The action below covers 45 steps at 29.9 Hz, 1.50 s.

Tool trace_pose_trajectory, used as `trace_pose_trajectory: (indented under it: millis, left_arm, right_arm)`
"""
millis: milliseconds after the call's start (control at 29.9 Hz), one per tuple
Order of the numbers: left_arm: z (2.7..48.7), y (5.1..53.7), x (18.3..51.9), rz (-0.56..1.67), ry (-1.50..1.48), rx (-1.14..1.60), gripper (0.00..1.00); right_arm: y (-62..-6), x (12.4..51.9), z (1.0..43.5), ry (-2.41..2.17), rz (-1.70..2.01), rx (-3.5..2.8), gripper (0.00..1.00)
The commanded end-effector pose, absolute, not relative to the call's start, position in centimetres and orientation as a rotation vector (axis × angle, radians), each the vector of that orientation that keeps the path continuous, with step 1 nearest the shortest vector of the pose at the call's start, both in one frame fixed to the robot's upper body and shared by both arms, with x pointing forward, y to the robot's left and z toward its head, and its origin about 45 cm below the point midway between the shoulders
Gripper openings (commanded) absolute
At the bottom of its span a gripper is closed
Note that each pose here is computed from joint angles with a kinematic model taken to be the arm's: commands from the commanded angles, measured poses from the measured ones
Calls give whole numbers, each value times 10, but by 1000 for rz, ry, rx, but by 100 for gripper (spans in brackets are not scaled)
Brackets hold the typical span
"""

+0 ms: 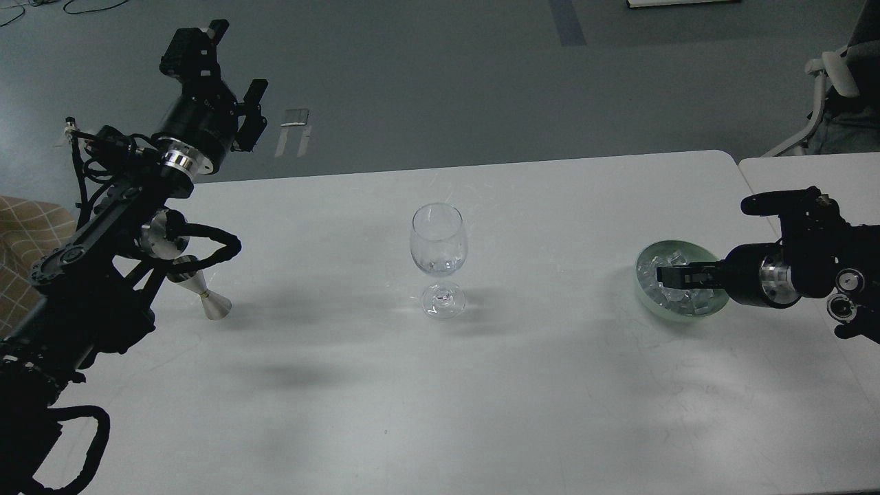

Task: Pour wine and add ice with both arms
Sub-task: 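Close the right gripper on ice cubes inside the bowl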

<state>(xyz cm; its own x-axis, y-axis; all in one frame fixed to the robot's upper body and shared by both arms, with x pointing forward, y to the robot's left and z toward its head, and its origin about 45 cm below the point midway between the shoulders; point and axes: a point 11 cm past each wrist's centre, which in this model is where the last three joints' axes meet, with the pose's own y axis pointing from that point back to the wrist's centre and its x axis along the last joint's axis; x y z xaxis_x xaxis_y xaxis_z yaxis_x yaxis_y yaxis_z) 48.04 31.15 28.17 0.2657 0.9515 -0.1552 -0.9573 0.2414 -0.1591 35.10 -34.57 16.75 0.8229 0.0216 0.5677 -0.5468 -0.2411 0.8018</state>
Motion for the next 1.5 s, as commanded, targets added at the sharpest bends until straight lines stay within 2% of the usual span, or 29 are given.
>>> trace_pose_trajectory:
  millis: [0,635,835,1036,1170,1203,1237,1270,1470]
  left_arm:
    - [282,312,480,1306,26,-238,98]
    - [281,312,480,1305,26,-236,98]
    - [282,312,480,1306,25,-235,98]
    - [282,313,480,1307,26,-238,98]
    - [283,312,481,1306,24,-238,98]
    - [283,312,481,1306,24,-238,98]
    - [283,312,481,1306,24,-238,98]
    - [283,312,481,1306,24,-238,98]
    - [283,312,481,1306,24,-238,98]
  right_arm:
    - [-346,350,167,-406,558,1744,59]
    - [-348,349,160,-406,534,1744,44]
    - [-348,349,160,-405,529,1741,34]
    - [-347,349,161,-405,528,1741,33]
    - [-348,351,163,-411,529,1734,24]
    - [-349,351,164,-411,529,1732,20]
    - [-350,351,165,-411,529,1729,12]
    - [-350,351,165,-408,527,1729,9]
    - [-352,351,169,-406,526,1729,9]
